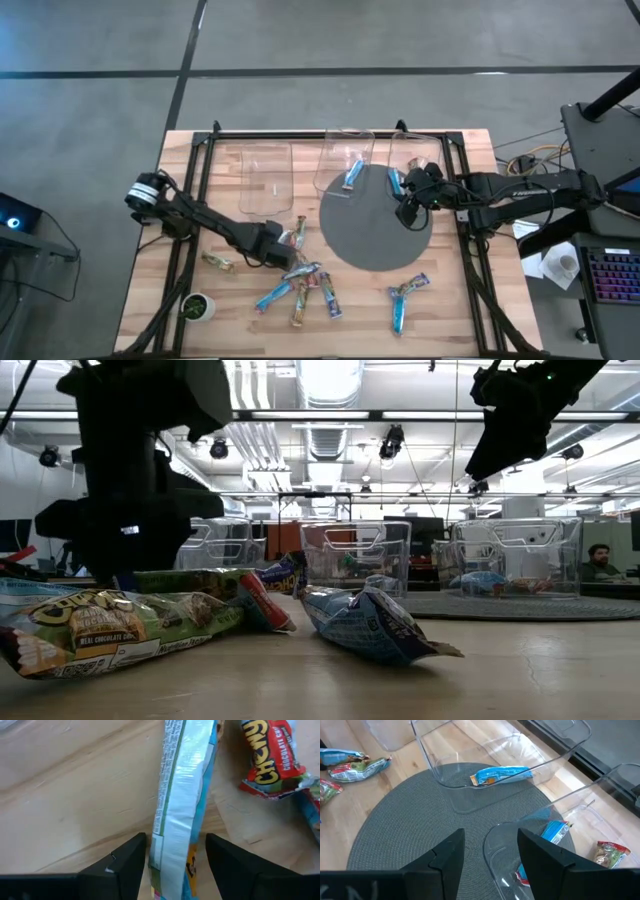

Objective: Pick and place Granola Bars by type
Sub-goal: Put the yellow granola bar into the middle transparent bin

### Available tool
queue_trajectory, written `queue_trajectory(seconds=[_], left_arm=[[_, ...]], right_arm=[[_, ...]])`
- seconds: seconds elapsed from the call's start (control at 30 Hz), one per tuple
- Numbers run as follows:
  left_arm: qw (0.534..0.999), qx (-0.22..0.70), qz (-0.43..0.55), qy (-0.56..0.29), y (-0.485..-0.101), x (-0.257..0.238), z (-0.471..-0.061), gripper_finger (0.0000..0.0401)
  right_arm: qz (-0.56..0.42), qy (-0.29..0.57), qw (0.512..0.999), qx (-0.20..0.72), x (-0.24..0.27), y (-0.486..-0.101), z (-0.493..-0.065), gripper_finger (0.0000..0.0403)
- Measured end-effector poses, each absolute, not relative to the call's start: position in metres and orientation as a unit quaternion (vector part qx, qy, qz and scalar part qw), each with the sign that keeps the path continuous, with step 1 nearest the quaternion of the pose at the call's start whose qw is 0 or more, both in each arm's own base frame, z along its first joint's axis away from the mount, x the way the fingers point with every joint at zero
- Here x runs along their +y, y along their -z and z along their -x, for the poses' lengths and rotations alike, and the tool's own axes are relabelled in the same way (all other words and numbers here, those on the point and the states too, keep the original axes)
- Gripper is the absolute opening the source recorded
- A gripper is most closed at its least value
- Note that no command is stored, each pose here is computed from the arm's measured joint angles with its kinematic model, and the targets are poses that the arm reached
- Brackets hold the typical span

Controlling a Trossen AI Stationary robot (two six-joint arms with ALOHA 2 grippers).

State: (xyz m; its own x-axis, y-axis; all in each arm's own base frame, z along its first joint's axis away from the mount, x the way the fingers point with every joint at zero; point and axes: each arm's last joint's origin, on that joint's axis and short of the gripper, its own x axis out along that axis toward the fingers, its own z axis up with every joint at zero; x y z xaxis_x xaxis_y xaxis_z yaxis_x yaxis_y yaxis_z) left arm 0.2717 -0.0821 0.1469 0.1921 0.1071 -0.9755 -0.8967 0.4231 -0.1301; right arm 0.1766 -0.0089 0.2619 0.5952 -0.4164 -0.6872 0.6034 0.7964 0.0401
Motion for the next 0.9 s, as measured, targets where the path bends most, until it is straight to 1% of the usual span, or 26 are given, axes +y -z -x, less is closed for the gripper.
queue_trajectory(seconds=[0.1, 0.17, 0.33, 0.4, 0.47, 0.57, 0.67, 0.8, 0.9], left_arm=[[0.670, 0.511, 0.387, -0.375, -0.146, -0.082, -0.271, 0.0176], [0.670, 0.508, 0.390, -0.375, -0.147, -0.082, -0.272, 0.0154], [0.687, 0.477, 0.431, -0.337, -0.161, -0.084, -0.283, 0.0072], [0.696, 0.462, 0.445, -0.324, -0.174, -0.083, -0.285, 0.0040], [0.711, 0.430, 0.467, -0.303, -0.191, -0.083, -0.292, 0.0019], [0.737, 0.369, 0.471, -0.314, -0.219, -0.075, -0.297, 0.0015], [0.777, 0.278, 0.458, -0.332, -0.252, -0.059, -0.308, 0.0026], [0.818, 0.199, 0.409, -0.352, -0.288, -0.011, -0.333, 0.0034], [0.841, 0.166, 0.379, -0.348, -0.305, 0.037, -0.353, 0.0036]], right_arm=[[-0.136, 0.289, 0.883, 0.344, -0.009, -0.262, -0.177, 0.0173], [-0.135, 0.290, 0.883, 0.344, -0.009, -0.262, -0.177, 0.0173], [-0.134, 0.289, 0.883, 0.345, -0.009, -0.262, -0.177, 0.0173], [-0.133, 0.289, 0.883, 0.345, -0.009, -0.262, -0.176, 0.0173], [-0.132, 0.289, 0.883, 0.346, -0.009, -0.262, -0.176, 0.0173], [-0.125, 0.286, 0.884, 0.347, -0.009, -0.262, -0.176, 0.0173], [-0.126, 0.285, 0.886, 0.343, -0.009, -0.263, -0.175, 0.0173], [-0.132, 0.279, 0.898, 0.313, -0.009, -0.271, -0.173, 0.0173], [-0.140, 0.276, 0.906, 0.288, -0.009, -0.278, -0.167, 0.0173]])
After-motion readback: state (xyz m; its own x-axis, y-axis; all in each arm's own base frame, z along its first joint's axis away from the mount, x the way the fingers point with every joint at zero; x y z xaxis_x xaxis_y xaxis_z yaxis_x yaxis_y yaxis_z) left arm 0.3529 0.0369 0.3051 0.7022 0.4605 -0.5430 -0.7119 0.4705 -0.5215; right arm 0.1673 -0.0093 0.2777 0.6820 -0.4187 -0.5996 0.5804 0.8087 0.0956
